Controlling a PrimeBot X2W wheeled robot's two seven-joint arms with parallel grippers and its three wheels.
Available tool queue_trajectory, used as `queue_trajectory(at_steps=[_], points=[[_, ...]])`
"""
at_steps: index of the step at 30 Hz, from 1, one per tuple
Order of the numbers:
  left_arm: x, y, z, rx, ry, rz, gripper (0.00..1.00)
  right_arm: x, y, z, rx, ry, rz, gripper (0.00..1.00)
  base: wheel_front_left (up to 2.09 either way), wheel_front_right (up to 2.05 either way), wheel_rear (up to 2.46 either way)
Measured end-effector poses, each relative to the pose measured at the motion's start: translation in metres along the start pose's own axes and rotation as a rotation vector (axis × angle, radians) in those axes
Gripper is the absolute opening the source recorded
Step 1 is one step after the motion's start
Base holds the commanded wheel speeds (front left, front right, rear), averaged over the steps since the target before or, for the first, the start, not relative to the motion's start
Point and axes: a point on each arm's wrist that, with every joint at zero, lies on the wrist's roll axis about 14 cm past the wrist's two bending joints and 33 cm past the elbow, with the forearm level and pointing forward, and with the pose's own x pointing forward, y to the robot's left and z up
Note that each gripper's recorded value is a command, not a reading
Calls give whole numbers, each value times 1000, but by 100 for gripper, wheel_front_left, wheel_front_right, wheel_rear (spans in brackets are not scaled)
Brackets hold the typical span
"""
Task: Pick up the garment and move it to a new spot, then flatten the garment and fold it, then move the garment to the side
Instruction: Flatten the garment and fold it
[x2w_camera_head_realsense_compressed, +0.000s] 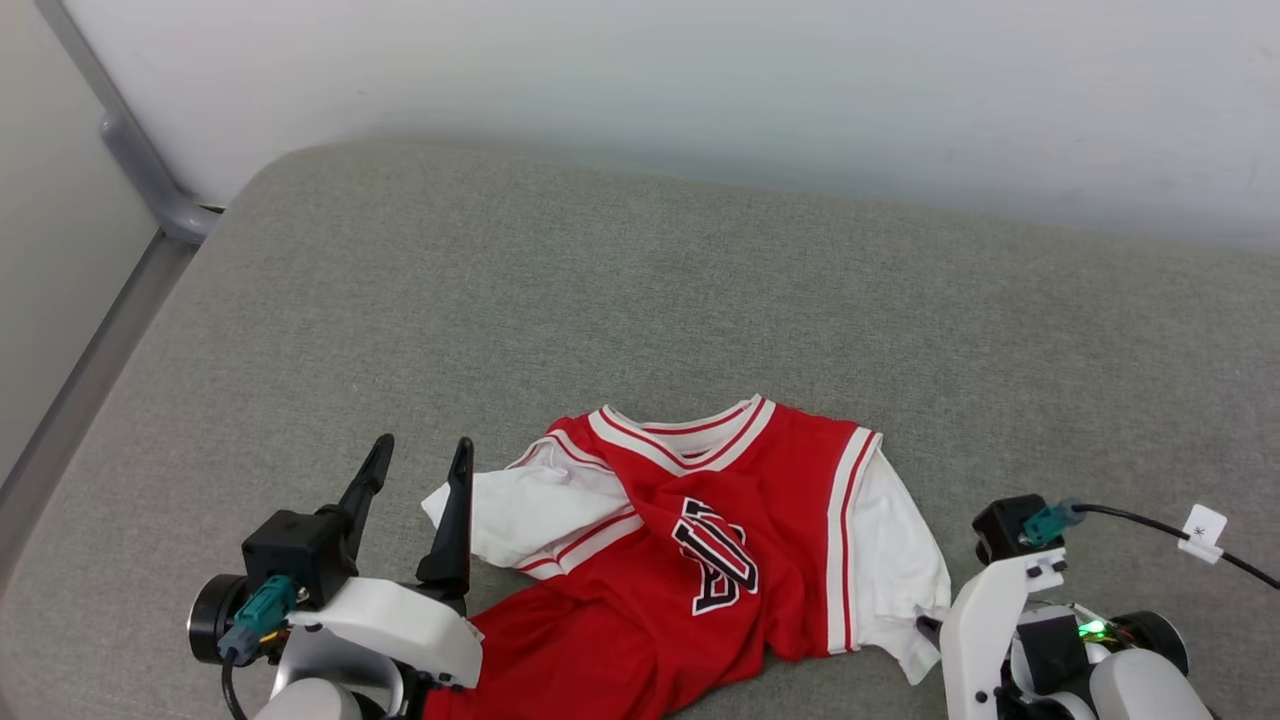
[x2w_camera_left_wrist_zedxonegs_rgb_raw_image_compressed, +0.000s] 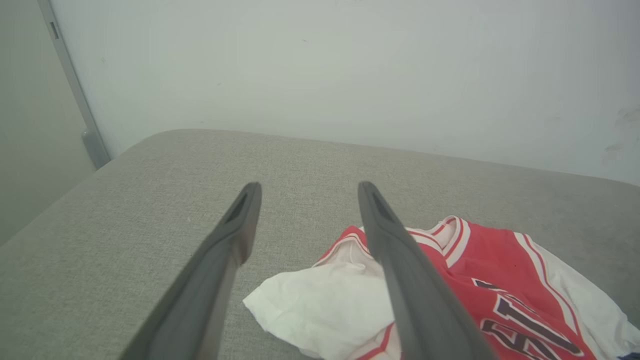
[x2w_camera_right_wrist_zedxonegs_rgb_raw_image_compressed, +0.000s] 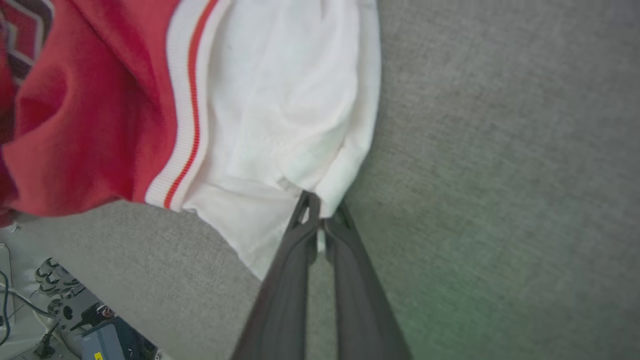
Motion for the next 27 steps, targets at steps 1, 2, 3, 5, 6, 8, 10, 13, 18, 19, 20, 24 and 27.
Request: queue_trajectory(at_steps=[1,2,3,5,6,8,10,13,18,19,20,24,27], points=[[0,-1,0,-2,0,-1,100,-2,-2,6,3,-36,-5,0,0,0,0],[1,-1,0,-2,-2,-2,100,-5,-4,11,6,-63,-11,0,0,0,0],[1,-2,0,-1,-1,-4,100,-9,-9,21,7,-111,-28,0,0,0,0],[1,-3,-1,-6,2,-9,100,-21,-23,39,12,-198,-65,0,0,0,0],[1,-4,-1,-9,2,-12,100,-27,-31,46,14,-236,-87,0,0,0,0],[1,-6,-1,-10,3,-15,100,-39,-47,55,28,-292,-133,0,0,0,0],[2,-7,-2,-11,4,-22,100,-52,-67,57,52,-331,-185,0,0,0,0],[3,-9,-3,-16,11,-27,100,-67,-100,46,104,-341,-276,0,0,0,0],[2,-7,-10,-30,36,-15,100,-82,-145,4,229,-301,-399,0,0,0,0],[2,-7,-12,-31,43,-13,100,-81,-150,-6,253,-284,-411,0,0,0,0],[2,-6,-14,-32,50,-11,100,-79,-152,-16,271,-269,-417,0,0,0,0],[1,-5,-20,-39,71,-6,100,-68,-143,-32,320,-271,-397,89,0,0,0],[-1,-4,-23,-38,81,-5,100,-67,-139,-26,321,-341,-391,100,0,0,0]])
